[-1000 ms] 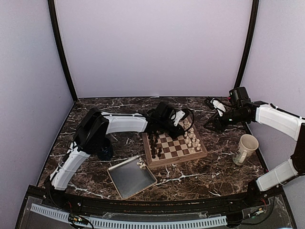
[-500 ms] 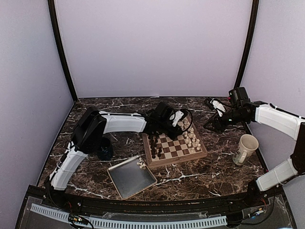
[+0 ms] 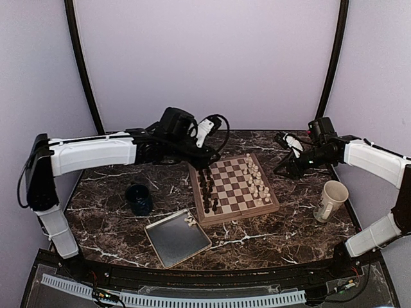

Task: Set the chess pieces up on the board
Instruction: Pick up the chess pile from the storage box.

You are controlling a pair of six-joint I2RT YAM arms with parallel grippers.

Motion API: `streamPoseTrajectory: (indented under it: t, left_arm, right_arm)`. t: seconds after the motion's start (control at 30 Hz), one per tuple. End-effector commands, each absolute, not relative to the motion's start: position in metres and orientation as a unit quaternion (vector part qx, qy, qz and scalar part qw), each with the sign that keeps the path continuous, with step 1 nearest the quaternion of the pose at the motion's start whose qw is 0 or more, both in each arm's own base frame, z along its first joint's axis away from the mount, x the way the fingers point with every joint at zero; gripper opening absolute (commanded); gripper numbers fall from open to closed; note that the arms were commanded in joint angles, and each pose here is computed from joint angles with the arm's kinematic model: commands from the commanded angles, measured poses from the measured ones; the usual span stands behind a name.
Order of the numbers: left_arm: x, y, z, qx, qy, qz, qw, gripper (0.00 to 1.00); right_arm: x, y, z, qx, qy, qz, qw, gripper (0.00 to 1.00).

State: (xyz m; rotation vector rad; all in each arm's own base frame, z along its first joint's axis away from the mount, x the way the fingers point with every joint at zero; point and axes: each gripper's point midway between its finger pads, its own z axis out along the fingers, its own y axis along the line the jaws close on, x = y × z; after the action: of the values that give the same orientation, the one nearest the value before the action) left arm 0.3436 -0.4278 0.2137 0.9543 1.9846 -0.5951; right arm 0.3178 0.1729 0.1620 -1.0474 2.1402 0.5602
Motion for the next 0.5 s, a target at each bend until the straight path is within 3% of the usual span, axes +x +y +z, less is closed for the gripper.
streamPoseTrajectory:
  t: [0.0,0.2,0.47]
  left_arm:
    - [0.296,-0.37,0.178,0.38,0.823,-0.215,0.365,0.36]
    - [0.228,-0.322,0.113,0.455,0.834,-0.202,0.237,0.39]
    - [0.217,-0.311,0.062,0.491,0.835,-0.173,0.178,0.41]
  right_arm:
    - [0.307,0.189,0.182,-0.437,0.789,0.265,0.341,0.46]
    - [0.293,0.214,0.182,-0.478,0.765,0.291,0.317,0.41]
    - [0.272,0.233,0.171,-0.509,0.753,0.297,0.292,0.38]
